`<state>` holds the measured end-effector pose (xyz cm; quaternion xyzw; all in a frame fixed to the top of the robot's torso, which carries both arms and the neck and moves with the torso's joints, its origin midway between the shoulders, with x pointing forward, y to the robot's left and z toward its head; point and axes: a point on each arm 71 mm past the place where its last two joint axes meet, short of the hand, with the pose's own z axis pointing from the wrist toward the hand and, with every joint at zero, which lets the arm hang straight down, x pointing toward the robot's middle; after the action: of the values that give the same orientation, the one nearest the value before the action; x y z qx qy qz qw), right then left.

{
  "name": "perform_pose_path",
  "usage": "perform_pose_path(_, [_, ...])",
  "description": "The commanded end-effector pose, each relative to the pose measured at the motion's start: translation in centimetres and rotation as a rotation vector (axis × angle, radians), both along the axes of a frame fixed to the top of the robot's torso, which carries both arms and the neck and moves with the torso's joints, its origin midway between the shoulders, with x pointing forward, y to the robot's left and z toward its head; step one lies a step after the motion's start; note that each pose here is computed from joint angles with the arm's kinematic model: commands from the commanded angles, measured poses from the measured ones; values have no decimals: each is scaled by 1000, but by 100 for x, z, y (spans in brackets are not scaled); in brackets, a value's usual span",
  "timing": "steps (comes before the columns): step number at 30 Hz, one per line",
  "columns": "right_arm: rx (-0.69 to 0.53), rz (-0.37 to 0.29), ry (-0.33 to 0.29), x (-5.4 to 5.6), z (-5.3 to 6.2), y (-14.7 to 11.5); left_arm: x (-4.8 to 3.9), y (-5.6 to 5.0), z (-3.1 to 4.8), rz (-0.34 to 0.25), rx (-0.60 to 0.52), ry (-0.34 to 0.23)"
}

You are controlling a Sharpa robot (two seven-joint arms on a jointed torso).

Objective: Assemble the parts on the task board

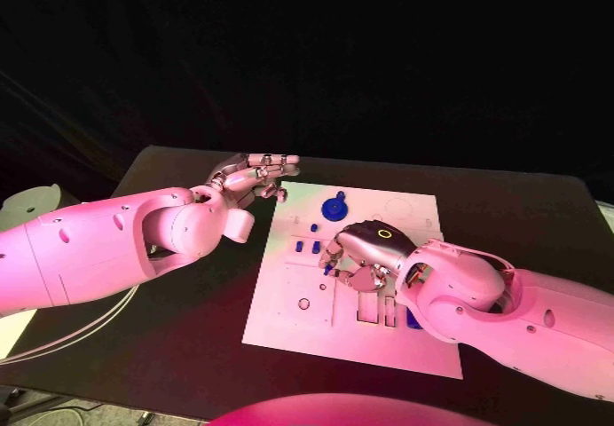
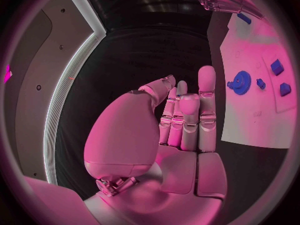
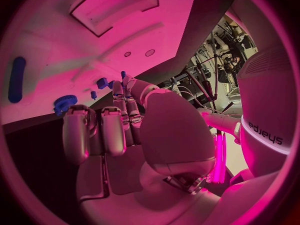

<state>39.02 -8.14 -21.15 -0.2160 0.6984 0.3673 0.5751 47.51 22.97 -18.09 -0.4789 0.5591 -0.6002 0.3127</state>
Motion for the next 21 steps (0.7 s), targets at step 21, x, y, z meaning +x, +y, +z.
perform_pose_path(21, [-68, 49, 23, -48, -189, 94, -23, -70, 16, -35, -21, -2])
